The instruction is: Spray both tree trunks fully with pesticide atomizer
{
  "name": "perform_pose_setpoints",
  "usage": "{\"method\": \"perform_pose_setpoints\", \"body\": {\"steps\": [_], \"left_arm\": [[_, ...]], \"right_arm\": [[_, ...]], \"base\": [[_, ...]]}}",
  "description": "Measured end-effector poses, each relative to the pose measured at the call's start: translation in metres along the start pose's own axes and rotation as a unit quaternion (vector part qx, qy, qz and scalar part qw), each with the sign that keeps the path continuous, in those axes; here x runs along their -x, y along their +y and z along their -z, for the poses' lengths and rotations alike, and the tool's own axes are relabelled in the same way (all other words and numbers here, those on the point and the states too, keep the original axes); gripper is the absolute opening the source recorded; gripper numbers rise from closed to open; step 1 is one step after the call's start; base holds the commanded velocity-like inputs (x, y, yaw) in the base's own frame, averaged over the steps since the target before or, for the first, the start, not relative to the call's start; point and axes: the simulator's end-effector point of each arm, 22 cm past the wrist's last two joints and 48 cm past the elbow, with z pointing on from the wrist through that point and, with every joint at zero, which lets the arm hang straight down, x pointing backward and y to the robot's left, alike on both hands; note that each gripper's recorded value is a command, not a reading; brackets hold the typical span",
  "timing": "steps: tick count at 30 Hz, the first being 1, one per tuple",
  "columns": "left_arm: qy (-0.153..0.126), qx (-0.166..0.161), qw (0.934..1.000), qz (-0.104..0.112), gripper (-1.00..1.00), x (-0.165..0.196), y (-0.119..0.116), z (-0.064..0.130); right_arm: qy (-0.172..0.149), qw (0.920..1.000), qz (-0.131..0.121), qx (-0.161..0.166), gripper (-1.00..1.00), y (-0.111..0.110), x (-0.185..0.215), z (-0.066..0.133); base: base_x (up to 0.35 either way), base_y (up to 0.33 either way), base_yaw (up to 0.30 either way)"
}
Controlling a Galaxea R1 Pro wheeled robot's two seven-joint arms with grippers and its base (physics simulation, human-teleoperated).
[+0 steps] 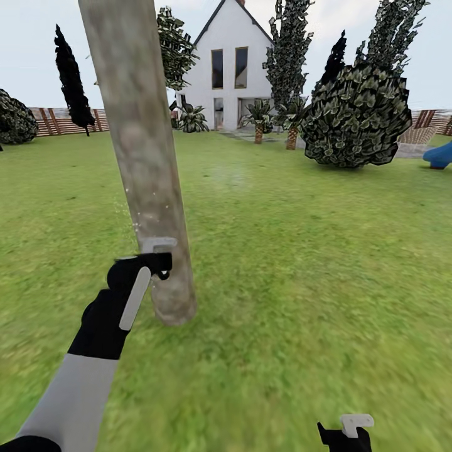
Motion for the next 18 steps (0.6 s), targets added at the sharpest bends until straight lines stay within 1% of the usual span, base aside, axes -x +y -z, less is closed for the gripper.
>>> {"method": "perform_pose_setpoints", "body": {"steps": [1,2,5,8,9,10,11,12,13,14,15,16,18], "left_arm": [[0.001,-0.001,0.9999,-0.01,-1.0,-0.002,-0.006,0.0],[0.002,0.002,0.9999,-0.015,-1.0,-0.003,-0.006,0.0],[0.006,0.01,0.9998,-0.016,-1.0,-0.008,0.001,-0.002],[0.015,0.02,0.9996,-0.015,-1.0,-0.019,0.011,-0.004],[0.021,0.032,0.9992,-0.015,-1.0,-0.027,0.018,-0.005],[0.025,0.047,0.9985,-0.012,-1.0,-0.032,0.03,-0.006],[0.029,0.066,0.9974,0.002,-1.0,-0.035,0.053,-0.006],[0.03,0.07,0.9971,0.01,-1.0,-0.036,0.061,-0.007],[0.034,0.076,0.9964,0.011,-1.0,-0.039,0.07,-0.008],[0.048,0.081,0.9955,0.013,-1.0,-0.051,0.076,-0.013],[0.057,0.08,0.9951,0.013,-1.0,-0.058,0.076,-0.016],[0.069,0.082,0.9941,0.016,-1.0,-0.074,0.078,-0.023],[0.066,0.078,0.9946,0.021,-1.0,-0.079,0.073,-0.03]], "right_arm": [[0.0,1.0,0.0,0.0,1.0,0.0,0.0,0.0],[0.0,1.0,0.0,0.0,1.0,0.0,0.0,0.0],[0.0,1.0,0.0,0.0,1.0,0.0,0.0,0.0],[0.001,1.0,0.0,0.0,1.0,0.0,-0.001,0.0],[0.001,1.0,0.0,0.0,1.0,0.0,-0.001,0.0],[0.001,1.0,0.0,0.0,1.0,0.0,-0.001,0.0],[0.001,1.0,0.0,0.0,1.0,0.0,-0.001,0.0],[0.001,1.0,0.0,0.0,1.0,0.0,-0.001,0.0],[0.001,1.0,0.0,0.0,1.0,0.0,-0.001,0.0],[0.001,1.0,0.0,0.0,1.0,0.0,-0.001,0.0],[0.001,1.0,0.0,0.0,1.0,0.0,-0.001,0.0],[0.001,1.0,0.0,0.0,1.0,0.0,-0.001,0.0],[0.001,1.0,0.0,0.0,1.0,0.0,-0.001,0.0]], "base": [[0.303,-0.052,0.0],[0.292,-0.102,0.0],[0.265,-0.141,0.005],[0.218,-0.051,0.183],[0.06,-0.008,0.153],[0.013,-0.002,0.032],[0.006,-0.001,0.016],[0.003,0.0,0.008],[0.001,0.0,0.003],[0.001,0.0,0.002],[0.0,0.0,0.0],[0.0,0.0,0.0],[0.0,-0.024,0.0]]}}
